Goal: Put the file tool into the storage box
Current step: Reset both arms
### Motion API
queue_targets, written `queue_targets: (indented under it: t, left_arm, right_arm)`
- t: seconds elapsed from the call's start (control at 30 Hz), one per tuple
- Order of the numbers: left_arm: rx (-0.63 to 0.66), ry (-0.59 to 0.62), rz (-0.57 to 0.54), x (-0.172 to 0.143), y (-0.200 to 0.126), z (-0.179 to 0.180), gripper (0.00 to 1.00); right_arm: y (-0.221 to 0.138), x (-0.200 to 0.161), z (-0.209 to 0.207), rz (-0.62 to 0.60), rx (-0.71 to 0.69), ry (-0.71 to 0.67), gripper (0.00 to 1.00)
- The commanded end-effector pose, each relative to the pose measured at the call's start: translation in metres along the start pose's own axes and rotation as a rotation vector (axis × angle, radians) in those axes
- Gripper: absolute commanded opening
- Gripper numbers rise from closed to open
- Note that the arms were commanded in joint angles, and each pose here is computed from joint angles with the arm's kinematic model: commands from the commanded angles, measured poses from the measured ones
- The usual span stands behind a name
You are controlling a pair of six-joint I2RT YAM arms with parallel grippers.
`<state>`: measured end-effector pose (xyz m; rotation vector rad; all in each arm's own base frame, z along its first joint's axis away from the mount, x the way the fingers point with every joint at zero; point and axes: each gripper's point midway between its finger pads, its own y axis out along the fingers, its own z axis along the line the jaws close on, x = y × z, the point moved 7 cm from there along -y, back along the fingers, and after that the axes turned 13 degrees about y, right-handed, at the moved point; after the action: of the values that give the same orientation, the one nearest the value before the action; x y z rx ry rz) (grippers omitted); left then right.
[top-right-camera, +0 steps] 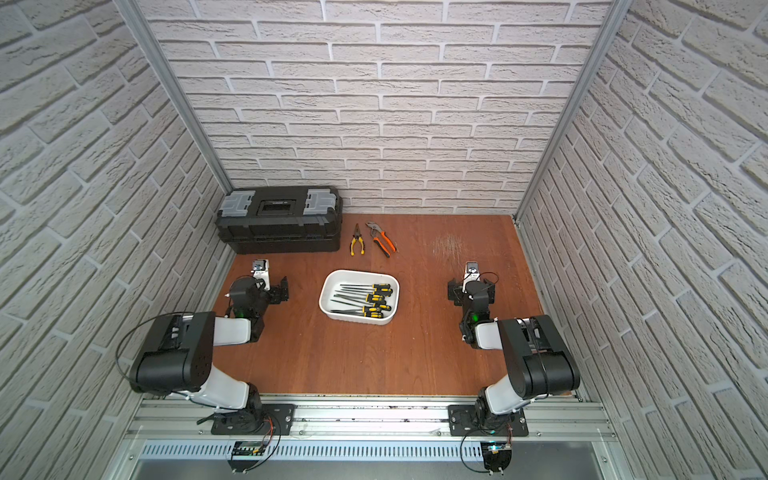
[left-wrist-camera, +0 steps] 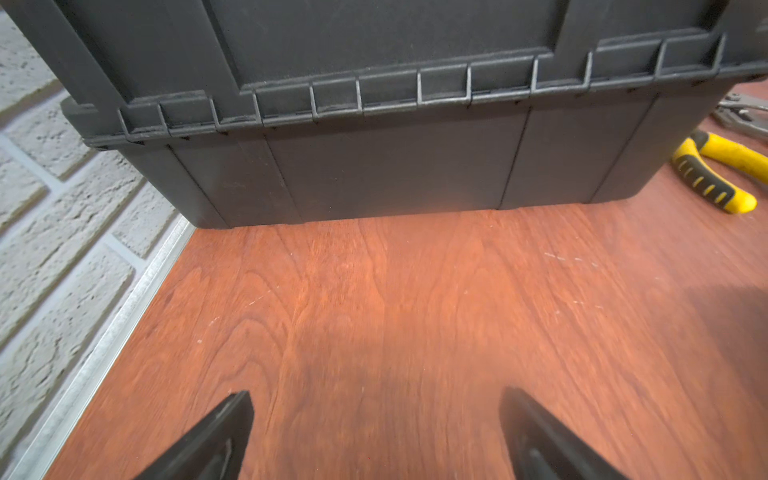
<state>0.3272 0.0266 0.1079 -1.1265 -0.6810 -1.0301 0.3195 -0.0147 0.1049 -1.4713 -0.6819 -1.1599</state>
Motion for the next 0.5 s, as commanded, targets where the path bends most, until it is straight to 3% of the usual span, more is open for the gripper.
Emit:
queue_targets:
  t: [0.0,0.47]
  left_arm:
    - [0.003,0.007,-0.028,0.0062,0.0016,0.002,0.98]
    - [0.003,0.006,-0.028,0.0063,0.0019,0.0027,0.98]
  right_arm:
    - [0.0001,0.0172,0.0023,-0.064,0.017,0.031,0.99]
    - [0.0001,0.0174,0.003,-0.058,0.02,0.03,0.99]
